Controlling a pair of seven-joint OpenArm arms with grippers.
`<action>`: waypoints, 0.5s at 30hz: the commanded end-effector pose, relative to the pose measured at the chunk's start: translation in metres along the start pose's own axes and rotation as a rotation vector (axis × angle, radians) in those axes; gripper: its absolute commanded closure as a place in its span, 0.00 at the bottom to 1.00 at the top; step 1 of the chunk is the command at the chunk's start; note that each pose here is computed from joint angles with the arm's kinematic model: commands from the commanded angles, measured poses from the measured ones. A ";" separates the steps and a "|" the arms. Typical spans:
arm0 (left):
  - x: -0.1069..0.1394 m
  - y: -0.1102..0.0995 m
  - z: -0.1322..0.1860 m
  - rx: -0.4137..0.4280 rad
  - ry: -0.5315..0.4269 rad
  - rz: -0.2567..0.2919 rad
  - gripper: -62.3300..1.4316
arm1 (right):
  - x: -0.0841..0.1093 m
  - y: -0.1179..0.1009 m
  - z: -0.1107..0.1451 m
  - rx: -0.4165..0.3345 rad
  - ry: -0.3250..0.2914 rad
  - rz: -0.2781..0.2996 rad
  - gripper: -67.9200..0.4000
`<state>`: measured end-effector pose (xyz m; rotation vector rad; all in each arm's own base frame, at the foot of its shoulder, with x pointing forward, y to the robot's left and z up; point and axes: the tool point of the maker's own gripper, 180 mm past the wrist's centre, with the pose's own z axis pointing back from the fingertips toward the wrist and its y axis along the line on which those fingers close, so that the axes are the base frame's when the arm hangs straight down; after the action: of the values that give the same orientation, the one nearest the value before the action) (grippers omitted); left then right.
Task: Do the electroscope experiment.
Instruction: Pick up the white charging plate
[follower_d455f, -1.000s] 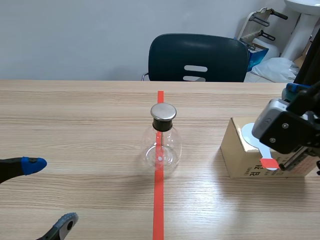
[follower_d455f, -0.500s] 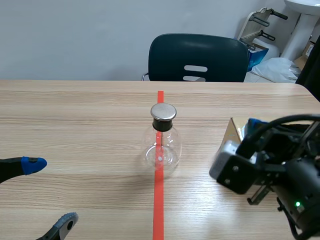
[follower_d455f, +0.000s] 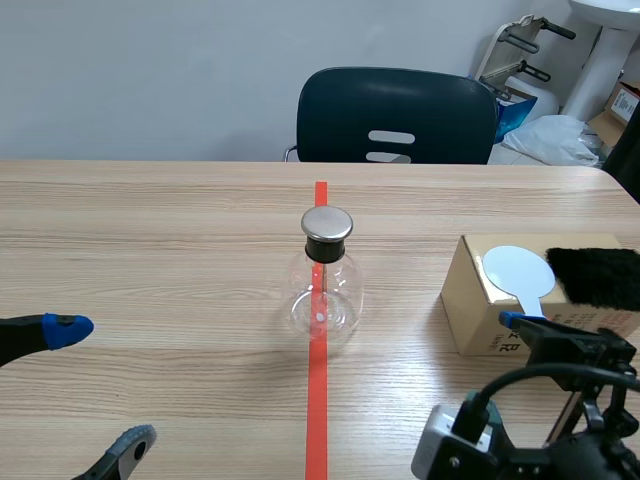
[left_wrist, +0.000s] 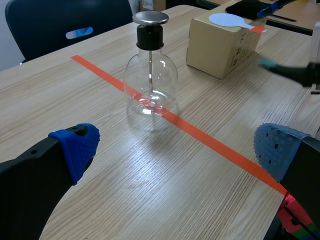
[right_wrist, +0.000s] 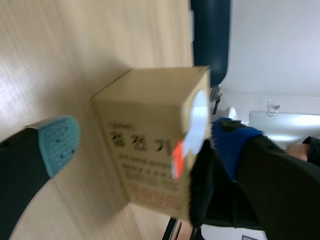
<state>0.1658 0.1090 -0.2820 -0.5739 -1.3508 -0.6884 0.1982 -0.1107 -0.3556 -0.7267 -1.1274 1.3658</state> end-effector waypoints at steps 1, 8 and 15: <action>0.008 0.002 -0.001 0.009 -0.035 0.005 0.00 | -0.002 -0.003 0.000 -0.024 0.005 0.005 0.03; 0.008 0.002 -0.002 0.009 -0.036 0.004 0.00 | -0.015 -0.001 0.005 -0.070 0.032 0.030 0.00; 0.008 0.002 -0.002 0.009 -0.036 0.004 0.00 | -0.036 -0.016 0.002 -0.110 0.068 0.062 0.00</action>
<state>0.1658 0.1090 -0.2820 -0.5739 -1.3508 -0.6884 0.1967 -0.1457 -0.3605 -0.8488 -1.1029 1.3301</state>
